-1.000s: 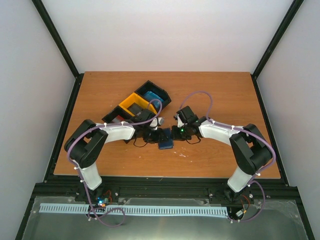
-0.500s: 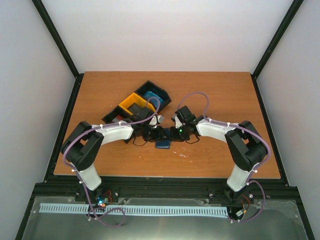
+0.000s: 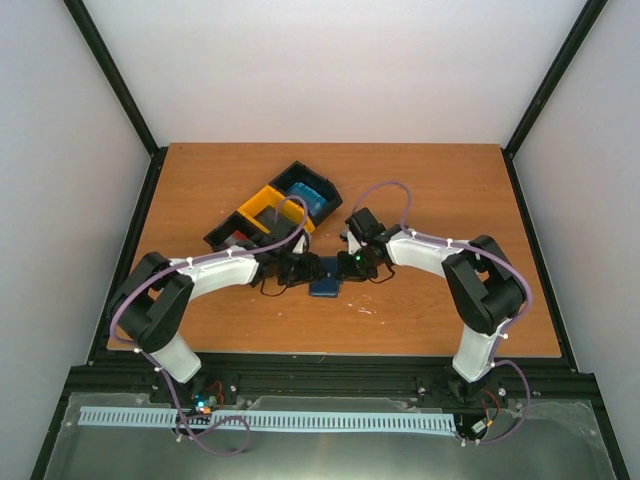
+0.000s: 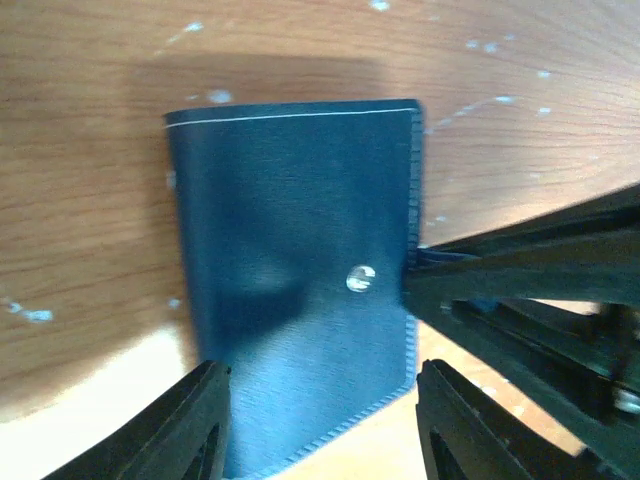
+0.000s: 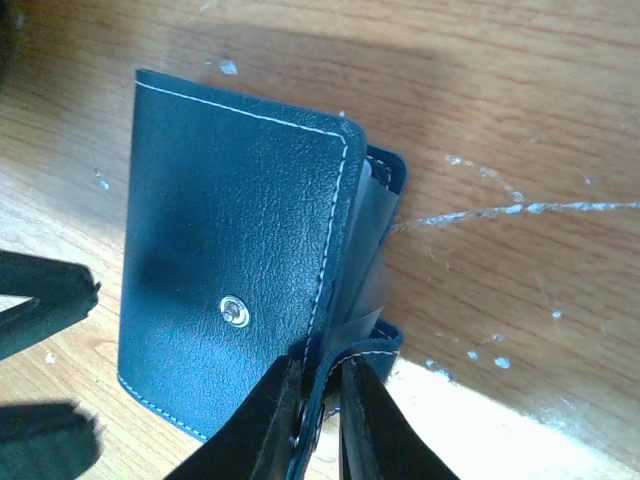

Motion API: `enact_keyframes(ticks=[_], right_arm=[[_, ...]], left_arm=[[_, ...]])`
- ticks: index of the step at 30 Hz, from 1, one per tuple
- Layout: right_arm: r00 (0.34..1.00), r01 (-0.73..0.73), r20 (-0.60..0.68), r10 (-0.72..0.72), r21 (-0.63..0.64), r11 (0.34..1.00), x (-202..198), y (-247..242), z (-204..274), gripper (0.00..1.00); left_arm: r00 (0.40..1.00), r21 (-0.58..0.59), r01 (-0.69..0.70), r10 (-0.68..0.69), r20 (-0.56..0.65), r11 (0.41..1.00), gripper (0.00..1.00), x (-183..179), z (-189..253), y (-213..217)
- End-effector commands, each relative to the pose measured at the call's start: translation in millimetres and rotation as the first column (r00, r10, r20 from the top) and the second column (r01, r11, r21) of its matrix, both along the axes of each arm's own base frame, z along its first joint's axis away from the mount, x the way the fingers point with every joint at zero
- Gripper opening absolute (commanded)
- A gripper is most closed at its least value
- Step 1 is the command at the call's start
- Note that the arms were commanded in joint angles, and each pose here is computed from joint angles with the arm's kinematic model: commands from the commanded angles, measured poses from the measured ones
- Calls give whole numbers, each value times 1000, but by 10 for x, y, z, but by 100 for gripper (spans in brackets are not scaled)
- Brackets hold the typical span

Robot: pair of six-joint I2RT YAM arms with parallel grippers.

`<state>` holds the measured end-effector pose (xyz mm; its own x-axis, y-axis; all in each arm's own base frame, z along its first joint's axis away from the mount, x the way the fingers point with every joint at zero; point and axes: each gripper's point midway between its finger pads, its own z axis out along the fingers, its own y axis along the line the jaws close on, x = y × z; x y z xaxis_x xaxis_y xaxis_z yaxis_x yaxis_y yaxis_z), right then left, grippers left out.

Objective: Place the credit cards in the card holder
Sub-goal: Close the card holder at the center of the board.

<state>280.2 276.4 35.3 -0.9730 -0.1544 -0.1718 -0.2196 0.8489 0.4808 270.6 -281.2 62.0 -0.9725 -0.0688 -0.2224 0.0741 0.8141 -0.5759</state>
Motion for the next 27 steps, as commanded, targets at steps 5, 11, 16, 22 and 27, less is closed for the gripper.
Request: enact_keyframes(ticks=[5, 11, 16, 22, 27], right_arm=[[999, 1, -51, -5, -84, 996, -3, -79, -169, 13], [997, -13, -79, 7, -78, 997, -25, -35, -210, 13], [995, -26, -95, 20, -58, 998, -57, 13, -221, 13], [994, -30, -104, 28, -11, 999, -76, 101, -205, 13], [995, -10, -95, 8, -16, 1000, -51, 101, -199, 13]], left_arm=[[994, 120, -87, 94, -54, 989, 54, 55, -323, 175], [993, 59, -65, 70, -97, 996, 51, 40, -417, 114], [989, -13, -45, 43, -141, 999, 39, 23, -458, 91], [991, -103, 12, -25, -135, 995, 29, 5, -404, -18], [991, -94, 15, -27, -127, 995, 10, 0, -399, 1]])
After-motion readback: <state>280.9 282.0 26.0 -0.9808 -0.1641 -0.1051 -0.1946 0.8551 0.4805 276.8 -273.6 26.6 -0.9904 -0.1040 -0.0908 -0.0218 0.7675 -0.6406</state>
